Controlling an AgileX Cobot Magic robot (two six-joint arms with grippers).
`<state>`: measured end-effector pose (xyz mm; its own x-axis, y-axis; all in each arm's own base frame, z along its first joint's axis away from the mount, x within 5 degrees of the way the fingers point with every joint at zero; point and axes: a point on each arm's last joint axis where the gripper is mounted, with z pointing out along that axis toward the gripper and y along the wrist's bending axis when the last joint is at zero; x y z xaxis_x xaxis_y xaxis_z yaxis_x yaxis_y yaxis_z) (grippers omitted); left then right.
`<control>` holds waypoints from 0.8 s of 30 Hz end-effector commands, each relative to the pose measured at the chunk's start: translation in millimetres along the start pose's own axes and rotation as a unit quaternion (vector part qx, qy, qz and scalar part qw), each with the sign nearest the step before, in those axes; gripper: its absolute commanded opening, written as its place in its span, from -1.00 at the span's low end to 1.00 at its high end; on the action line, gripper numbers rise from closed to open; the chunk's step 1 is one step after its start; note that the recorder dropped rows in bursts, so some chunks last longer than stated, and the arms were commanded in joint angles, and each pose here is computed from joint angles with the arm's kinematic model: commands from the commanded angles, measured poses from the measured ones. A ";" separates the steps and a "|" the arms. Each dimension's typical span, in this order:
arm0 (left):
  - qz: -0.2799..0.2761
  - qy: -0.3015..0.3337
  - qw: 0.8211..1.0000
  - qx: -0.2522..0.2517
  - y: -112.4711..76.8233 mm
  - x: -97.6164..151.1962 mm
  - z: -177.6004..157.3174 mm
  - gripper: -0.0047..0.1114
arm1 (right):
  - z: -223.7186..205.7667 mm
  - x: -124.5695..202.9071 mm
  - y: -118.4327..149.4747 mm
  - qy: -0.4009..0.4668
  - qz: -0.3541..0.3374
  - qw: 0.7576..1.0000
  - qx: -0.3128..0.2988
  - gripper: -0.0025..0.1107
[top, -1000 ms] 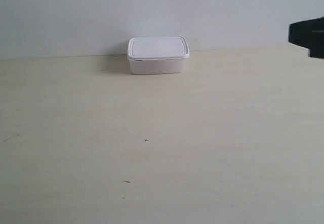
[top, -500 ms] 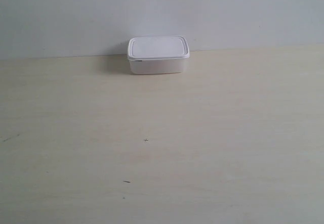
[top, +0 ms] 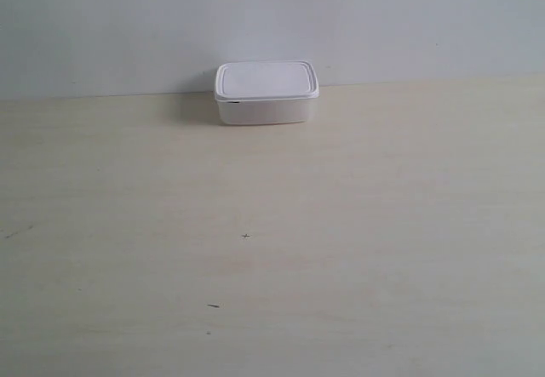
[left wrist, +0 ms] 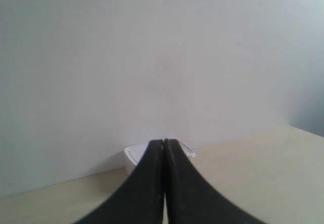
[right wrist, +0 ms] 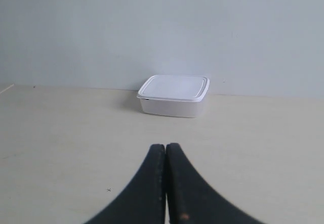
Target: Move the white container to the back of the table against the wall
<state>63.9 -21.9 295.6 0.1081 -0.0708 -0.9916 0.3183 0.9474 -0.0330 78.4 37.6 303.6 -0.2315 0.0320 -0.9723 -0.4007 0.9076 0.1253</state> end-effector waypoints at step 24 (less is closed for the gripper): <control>0.008 0.057 0.996 -0.075 16.3 82.2 -3.7 -0.92 | -4.1 55.9 -18.5 -0.091 -0.010 0.993 0.070 -0.96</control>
<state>73.9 -16.9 226.6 -0.0167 -0.0296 -0.9994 0.2328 0.9720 -0.0327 73.5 23.9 257.9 -0.0964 0.1137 -0.9888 -0.2883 0.9477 0.1371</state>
